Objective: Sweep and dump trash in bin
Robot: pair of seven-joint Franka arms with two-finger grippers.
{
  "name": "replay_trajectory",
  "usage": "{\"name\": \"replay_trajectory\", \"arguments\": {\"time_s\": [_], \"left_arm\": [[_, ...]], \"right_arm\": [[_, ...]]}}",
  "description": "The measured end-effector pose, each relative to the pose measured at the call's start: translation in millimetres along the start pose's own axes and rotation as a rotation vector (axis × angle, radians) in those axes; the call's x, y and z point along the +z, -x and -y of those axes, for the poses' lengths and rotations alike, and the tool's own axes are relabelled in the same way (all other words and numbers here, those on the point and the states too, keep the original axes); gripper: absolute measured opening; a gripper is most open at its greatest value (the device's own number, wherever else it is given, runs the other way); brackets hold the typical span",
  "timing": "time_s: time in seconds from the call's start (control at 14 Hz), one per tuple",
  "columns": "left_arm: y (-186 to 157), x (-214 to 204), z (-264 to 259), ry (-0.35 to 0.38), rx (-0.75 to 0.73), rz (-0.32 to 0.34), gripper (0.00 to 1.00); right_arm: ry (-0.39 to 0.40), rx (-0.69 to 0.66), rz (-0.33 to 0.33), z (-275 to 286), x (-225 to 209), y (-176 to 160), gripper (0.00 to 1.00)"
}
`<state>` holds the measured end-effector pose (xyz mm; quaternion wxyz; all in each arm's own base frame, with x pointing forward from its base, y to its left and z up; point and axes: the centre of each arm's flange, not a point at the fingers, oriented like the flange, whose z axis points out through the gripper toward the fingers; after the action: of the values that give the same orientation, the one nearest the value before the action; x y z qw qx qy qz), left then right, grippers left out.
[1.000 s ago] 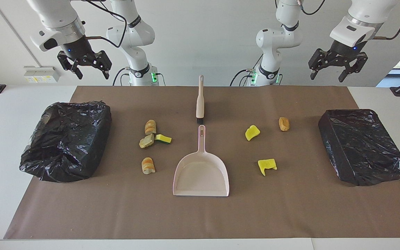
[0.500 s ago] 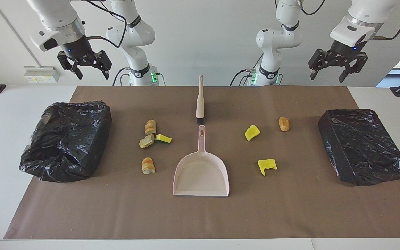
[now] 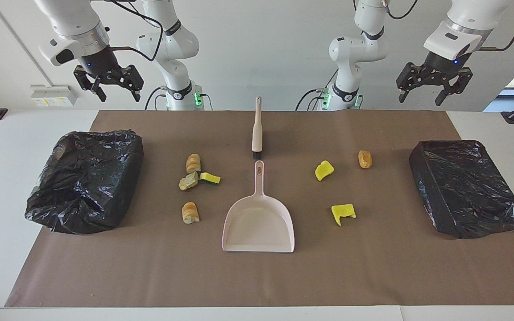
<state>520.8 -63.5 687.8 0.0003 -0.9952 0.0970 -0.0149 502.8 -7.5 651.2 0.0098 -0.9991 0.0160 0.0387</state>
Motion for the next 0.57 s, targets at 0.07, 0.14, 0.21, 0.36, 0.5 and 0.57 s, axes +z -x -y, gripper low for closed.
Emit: {"name": "replay_trajectory", "arguments": {"time_s": [0.07, 0.14, 0.21, 0.36, 0.5, 0.57], "left_arm": [[0.0, 0.0, 0.0, 0.0, 0.0, 0.0, 1.0], [0.0, 0.0, 0.0, 0.0, 0.0, 0.0, 1.0], [0.0, 0.0, 0.2, 0.0, -0.001, 0.0, 1.0], [0.0, 0.1, 0.1, 0.0, -0.001, 0.0, 1.0], [-0.3, 0.3, -2.5, 0.0, 0.002, 0.0, 1.0], [-0.5, 0.5, -5.4, 0.001, 0.005, 0.001, 1.0]], "right_arm": [[0.001, -0.003, 0.03, 0.9, 1.4, 4.6, 1.0], [0.001, -0.015, 0.047, 4.2, 1.2, 8.5, 1.0], [0.002, -0.036, 0.05, 9.4, 0.2, 10.9, 1.0], [0.003, -0.067, 0.043, 18.1, 0.7, 12.7, 1.0], [0.001, -0.084, -0.011, 25.9, 12.2, 0.5, 1.0], [0.002, -0.101, -0.029, 35.9, 25.4, -9.7, 1.0]]}}
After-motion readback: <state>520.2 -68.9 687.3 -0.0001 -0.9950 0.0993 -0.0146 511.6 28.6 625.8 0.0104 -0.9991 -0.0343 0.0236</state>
